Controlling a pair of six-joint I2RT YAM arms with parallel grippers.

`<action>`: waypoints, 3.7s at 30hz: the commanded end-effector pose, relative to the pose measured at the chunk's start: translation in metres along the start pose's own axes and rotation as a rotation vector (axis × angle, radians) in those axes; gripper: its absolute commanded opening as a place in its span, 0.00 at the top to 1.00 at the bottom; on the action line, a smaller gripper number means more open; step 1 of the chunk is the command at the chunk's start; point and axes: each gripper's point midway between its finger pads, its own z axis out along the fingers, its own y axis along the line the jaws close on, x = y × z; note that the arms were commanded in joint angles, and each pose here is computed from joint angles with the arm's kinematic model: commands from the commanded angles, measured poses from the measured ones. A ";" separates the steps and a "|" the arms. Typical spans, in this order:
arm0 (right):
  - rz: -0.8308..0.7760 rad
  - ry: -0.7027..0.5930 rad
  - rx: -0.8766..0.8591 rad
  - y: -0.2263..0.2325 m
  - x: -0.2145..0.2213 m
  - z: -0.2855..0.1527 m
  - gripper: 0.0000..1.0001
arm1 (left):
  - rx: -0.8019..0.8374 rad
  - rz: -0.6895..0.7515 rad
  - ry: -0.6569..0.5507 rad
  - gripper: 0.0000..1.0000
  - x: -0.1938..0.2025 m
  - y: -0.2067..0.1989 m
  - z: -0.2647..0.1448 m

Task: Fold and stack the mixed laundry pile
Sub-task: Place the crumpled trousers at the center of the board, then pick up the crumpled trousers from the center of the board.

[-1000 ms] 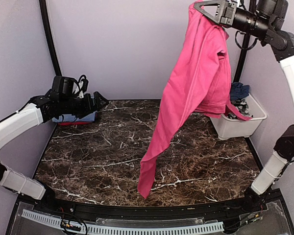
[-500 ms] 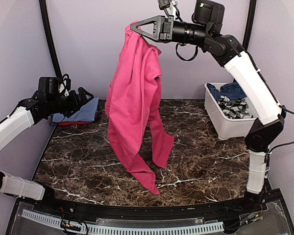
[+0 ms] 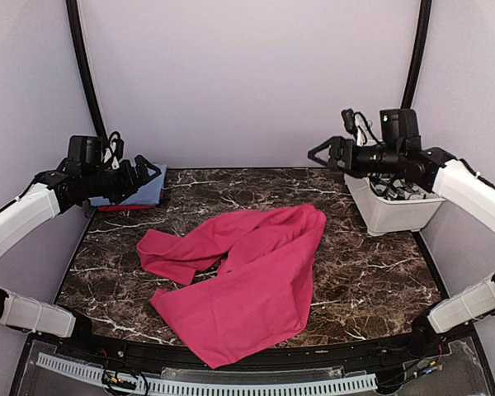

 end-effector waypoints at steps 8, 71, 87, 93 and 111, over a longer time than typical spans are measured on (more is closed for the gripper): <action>-0.037 0.319 0.061 -0.019 0.136 0.027 0.11 | 0.021 0.158 0.209 0.01 0.066 -0.006 0.017; 0.203 0.664 0.663 -0.151 0.302 -0.017 0.44 | -0.260 0.259 0.009 1.00 -0.072 -0.017 -0.003; -0.259 0.348 0.181 0.020 0.068 0.142 1.00 | -0.328 -0.088 -0.354 1.00 -0.167 0.044 -0.168; -0.393 0.095 0.095 0.059 -0.025 0.145 1.00 | -0.181 -0.019 -0.464 1.00 -0.177 -0.006 -0.206; -0.260 -0.041 0.364 -0.094 -0.072 0.012 1.00 | 0.726 0.693 0.242 1.00 0.081 -0.344 -0.053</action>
